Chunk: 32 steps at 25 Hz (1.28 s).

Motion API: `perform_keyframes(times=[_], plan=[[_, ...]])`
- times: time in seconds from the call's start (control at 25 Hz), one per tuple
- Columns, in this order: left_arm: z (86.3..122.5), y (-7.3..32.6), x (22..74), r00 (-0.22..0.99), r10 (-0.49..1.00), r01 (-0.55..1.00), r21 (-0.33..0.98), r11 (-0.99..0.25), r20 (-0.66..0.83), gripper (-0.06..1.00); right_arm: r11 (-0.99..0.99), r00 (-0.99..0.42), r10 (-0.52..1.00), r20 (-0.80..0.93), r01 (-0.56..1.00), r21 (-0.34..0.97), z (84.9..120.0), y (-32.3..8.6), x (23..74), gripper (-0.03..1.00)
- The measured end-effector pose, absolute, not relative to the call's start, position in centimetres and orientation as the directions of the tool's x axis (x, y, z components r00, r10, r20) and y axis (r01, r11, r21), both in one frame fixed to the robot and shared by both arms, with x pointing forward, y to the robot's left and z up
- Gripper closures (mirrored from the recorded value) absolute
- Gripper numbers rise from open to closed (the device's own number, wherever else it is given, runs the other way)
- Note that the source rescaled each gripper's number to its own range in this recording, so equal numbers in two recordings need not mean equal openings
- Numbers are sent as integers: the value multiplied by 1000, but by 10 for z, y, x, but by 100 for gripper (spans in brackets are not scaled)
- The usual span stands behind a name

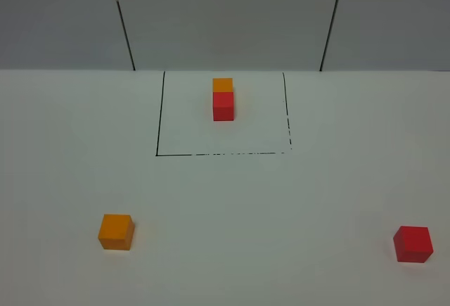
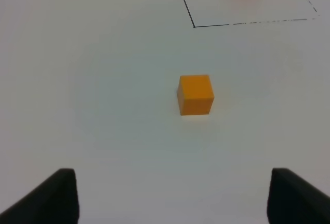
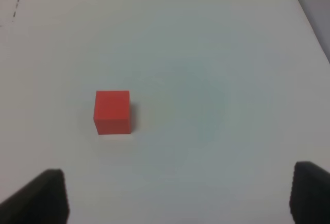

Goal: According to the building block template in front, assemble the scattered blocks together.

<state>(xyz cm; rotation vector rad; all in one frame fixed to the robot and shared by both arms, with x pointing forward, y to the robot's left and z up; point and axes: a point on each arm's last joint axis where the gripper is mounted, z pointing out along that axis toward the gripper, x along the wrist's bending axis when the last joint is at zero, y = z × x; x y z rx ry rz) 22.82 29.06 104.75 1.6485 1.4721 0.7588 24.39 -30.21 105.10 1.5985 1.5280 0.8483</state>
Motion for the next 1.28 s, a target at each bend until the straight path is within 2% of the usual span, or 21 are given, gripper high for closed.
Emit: perform_keyframes(times=[1.28], plan=[[1047, 291, 228, 149, 987, 519, 855, -21, -66, -2, -2, 66, 997, -36, 497, 868, 1051, -302, 244, 24]])
